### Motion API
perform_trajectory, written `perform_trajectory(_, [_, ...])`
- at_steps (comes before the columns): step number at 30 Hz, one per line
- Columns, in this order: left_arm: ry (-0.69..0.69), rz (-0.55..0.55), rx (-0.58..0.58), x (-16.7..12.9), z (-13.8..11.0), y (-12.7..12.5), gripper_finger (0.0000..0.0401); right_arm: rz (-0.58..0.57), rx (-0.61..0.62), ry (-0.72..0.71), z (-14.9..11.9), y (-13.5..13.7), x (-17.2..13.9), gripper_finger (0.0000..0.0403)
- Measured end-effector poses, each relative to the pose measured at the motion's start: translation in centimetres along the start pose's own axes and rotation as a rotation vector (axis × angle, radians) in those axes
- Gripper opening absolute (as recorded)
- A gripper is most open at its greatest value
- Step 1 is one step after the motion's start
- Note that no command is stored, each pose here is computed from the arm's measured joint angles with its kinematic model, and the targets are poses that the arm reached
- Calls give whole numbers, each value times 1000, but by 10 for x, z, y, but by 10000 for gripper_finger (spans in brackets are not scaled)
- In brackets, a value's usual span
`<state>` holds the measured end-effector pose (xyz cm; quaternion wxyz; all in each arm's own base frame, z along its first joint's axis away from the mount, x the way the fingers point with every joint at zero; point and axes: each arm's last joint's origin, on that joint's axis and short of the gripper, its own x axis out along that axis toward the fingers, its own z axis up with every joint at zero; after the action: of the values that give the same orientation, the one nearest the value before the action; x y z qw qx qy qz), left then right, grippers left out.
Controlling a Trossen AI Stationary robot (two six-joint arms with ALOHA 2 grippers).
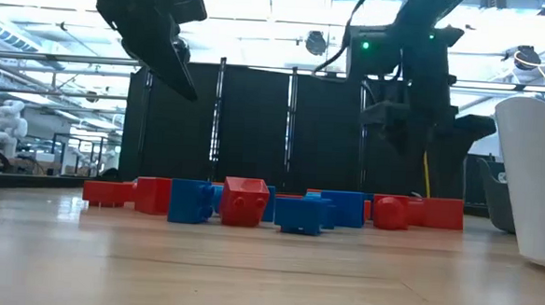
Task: Sort blocks by size
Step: Put the rectangular red game piece into the gray bin
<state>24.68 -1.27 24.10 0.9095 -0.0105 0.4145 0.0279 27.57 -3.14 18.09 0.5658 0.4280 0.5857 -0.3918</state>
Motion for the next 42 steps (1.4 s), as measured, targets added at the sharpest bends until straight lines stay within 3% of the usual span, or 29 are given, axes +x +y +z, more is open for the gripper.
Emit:
perform_trajectory(11, [3,-4,23,0,-1,-2,233,88,24,-41,10,17,16,264])
perform_trajectory(19, [2,-4,23,0,0,-2,233,28,7,-12,13,19,32,246])
perform_trajectory(30, [-1,-4,22,0,0,-2,233,49,-58,9,15,20,34,140])
perform_trajectory(42, [-8,-4,20,0,1,-2,233,138,-113,-105,19,26,24,51])
